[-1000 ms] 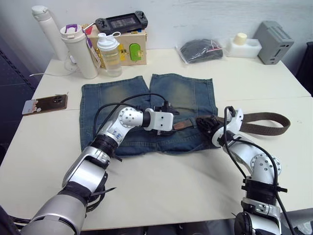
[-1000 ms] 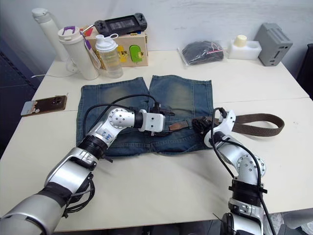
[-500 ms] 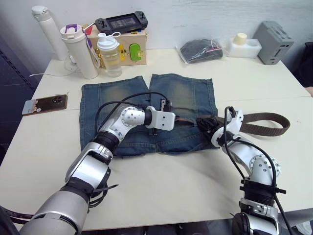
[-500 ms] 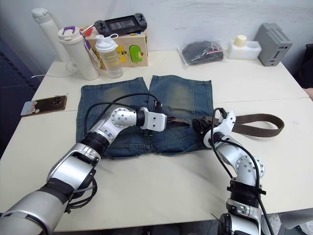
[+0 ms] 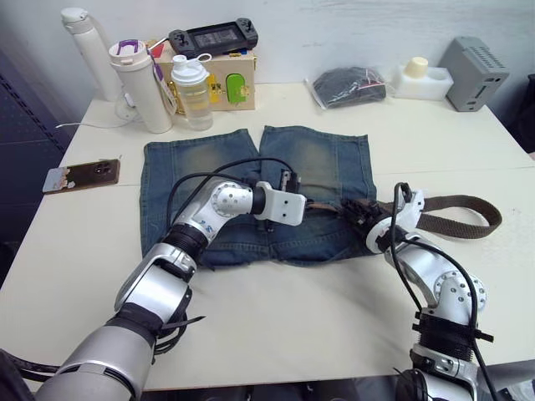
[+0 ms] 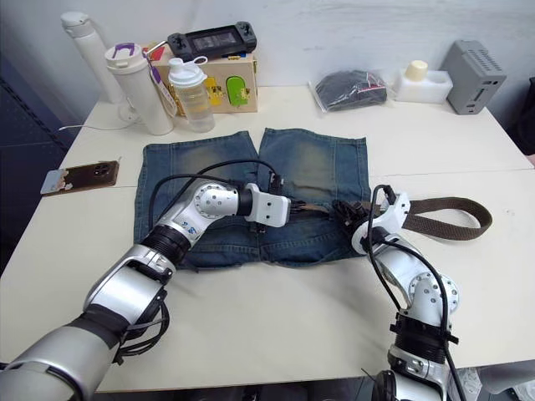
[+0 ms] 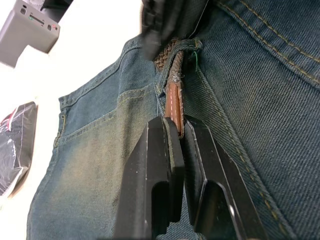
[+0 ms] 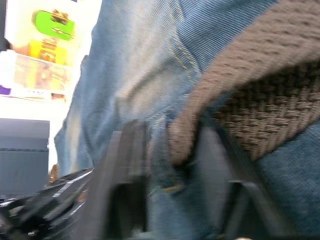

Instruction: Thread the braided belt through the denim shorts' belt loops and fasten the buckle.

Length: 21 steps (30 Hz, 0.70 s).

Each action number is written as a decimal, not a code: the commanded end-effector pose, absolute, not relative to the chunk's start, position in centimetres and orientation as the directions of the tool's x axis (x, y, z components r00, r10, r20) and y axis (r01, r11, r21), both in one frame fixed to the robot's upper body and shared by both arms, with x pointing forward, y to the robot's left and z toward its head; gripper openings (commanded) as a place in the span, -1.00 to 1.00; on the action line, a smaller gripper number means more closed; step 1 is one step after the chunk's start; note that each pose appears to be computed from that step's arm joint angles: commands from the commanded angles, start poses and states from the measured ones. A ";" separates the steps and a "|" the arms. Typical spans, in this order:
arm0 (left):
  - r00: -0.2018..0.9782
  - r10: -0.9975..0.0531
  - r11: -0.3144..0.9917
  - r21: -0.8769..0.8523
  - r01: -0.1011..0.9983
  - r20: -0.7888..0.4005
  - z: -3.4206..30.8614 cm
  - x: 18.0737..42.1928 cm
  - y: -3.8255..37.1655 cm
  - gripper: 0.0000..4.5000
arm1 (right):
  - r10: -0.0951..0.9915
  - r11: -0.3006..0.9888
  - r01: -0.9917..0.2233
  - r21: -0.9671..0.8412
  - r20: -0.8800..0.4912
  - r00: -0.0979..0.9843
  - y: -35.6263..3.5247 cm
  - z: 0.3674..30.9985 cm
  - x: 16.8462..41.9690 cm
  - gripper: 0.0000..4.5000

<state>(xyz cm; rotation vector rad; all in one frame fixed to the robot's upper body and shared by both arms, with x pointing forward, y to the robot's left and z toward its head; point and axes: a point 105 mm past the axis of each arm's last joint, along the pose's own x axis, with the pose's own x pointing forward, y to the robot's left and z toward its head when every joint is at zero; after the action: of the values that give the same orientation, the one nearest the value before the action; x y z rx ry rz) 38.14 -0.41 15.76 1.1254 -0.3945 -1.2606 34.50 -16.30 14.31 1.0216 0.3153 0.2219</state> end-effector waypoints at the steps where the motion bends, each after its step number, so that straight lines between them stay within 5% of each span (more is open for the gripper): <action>1: 0.320 -0.900 -0.104 0.859 0.501 -0.296 17.4 38.0 -0.8 -1.00 | 0.322 0.509 -0.128 0.851 -0.051 0.945 -17.9 17.5 32.6 0.52; 4: 0.321 -0.899 -0.104 0.858 0.502 -0.297 17.3 38.0 -0.8 -1.00 | 0.337 0.597 -0.169 0.784 -0.054 0.940 -18.5 18.4 31.4 0.96; 6: 0.321 -0.899 -0.103 0.856 0.506 -0.298 17.2 38.1 -0.8 -1.00 | 0.378 0.667 -0.248 0.703 -0.033 0.925 -18.2 19.7 30.5 0.96; 10: 0.315 -0.900 -0.107 0.853 0.511 -0.302 17.0 38.0 -1.2 -1.00 | 0.535 0.835 -0.505 0.219 -0.104 0.839 -15.2 21.1 27.7 0.96; 14: 0.302 -0.906 -0.107 0.851 0.514 -0.296 17.1 37.8 -1.7 -1.00 | 0.641 0.723 -0.673 -0.157 -0.212 0.738 -14.0 19.7 25.5 0.96; 21: 0.297 -0.906 -0.127 0.862 0.491 -0.302 17.3 37.6 -2.1 -1.00 | 0.540 0.350 -0.686 -0.638 -0.461 0.704 -16.4 12.9 26.0 0.96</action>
<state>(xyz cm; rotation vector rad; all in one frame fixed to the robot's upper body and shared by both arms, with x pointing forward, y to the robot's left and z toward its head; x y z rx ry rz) 37.85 -1.39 15.87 1.1303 -0.4117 -1.2775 26.12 -16.74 13.20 -0.7988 0.2323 0.7562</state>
